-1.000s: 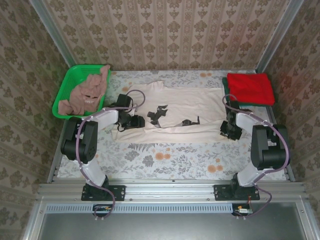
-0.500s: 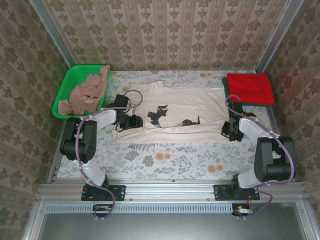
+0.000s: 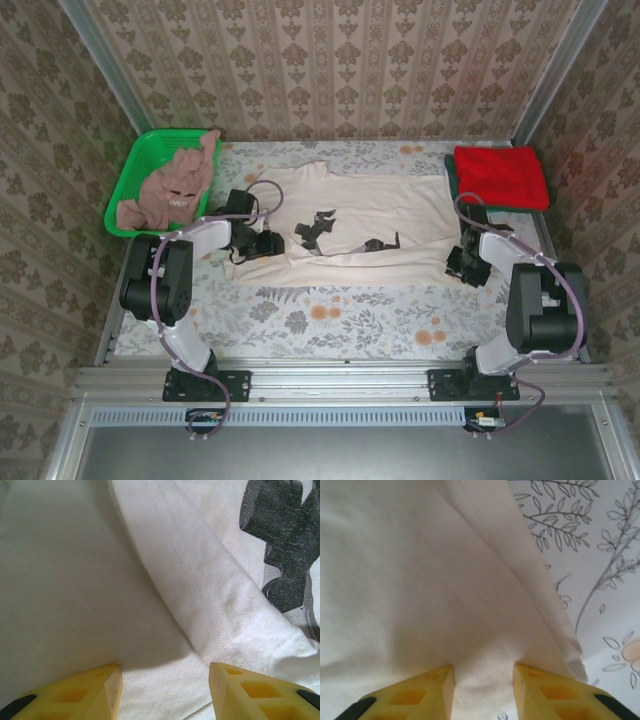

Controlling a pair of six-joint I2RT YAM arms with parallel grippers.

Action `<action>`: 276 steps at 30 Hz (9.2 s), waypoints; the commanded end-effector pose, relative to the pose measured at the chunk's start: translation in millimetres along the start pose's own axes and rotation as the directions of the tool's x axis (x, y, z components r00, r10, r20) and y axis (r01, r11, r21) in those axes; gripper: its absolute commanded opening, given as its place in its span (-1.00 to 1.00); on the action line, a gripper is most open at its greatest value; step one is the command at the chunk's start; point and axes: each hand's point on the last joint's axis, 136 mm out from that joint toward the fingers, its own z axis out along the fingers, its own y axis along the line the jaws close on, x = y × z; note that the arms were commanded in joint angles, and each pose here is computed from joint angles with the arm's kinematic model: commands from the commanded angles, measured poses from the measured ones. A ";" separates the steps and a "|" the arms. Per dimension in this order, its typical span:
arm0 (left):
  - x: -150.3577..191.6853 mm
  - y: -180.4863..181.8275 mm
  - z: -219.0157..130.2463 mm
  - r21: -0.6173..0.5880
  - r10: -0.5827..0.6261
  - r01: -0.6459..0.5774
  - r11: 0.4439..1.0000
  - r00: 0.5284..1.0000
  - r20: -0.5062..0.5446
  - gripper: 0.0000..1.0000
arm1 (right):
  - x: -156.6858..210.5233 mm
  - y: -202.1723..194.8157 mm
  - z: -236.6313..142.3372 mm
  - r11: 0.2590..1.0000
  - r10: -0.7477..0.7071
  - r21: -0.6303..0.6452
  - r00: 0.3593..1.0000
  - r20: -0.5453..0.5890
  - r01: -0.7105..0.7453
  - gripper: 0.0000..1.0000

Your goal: Fold and stack the t-shirts

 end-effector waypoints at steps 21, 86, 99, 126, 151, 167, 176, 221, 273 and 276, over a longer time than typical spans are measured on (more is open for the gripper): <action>9.0 5.9 0.8 0.004 -0.017 0.017 1.000 1.000 -0.026 -0.04 | -4.2 -13.2 -9.4 1.000 -0.001 0.022 1.000 0.026 0.001 -0.49; 11.1 9.6 10.7 0.037 -0.036 0.038 0.999 0.998 -0.043 -0.18 | 29.3 -44.1 -55.1 0.984 0.176 -0.062 0.976 0.129 -0.169 -0.94; 54.7 54.1 -8.8 -0.046 -0.190 0.189 0.981 0.981 -0.027 -0.23 | 31.9 -3.7 -38.8 0.982 0.122 -0.153 0.991 0.060 -0.111 -0.83; 59.8 66.1 -20.2 -0.022 -0.233 0.233 0.972 0.972 0.001 -0.26 | 65.1 -18.2 -53.9 0.996 0.049 -0.076 0.996 0.076 -0.043 -1.00; 57.8 64.9 -20.8 -0.017 -0.226 0.226 0.974 0.974 -0.001 -0.28 | 52.6 -13.7 -16.8 1.000 0.028 0.009 0.999 0.035 -0.029 -0.54; 55.3 63.5 -20.6 -0.011 -0.220 0.220 0.976 0.976 -0.002 -0.28 | 53.6 -22.7 -43.8 0.999 0.051 -0.018 0.994 0.097 -0.050 -0.97; 53.6 63.8 -19.4 -0.010 -0.225 0.225 0.974 0.974 -0.001 -0.28 | 75.3 -34.7 -66.6 0.987 0.153 -0.085 0.970 0.187 -0.139 -1.00; 55.1 69.7 -23.4 -0.041 -0.228 0.228 0.973 0.973 -0.014 -0.23 | 7.0 15.3 -1.7 0.971 0.177 -0.173 0.983 0.048 -0.166 0.05; -23.4 -61.3 16.7 -0.018 0.068 -0.070 0.997 0.995 -0.067 -0.91 | 70.5 78.6 -35.7 0.959 -0.141 -0.212 0.966 0.218 0.188 0.33; -24.2 -56.2 4.2 -0.057 0.067 -0.070 0.996 0.997 -0.046 -0.87 | 69.7 79.8 -46.5 0.952 -0.149 -0.230 0.961 0.234 0.204 0.33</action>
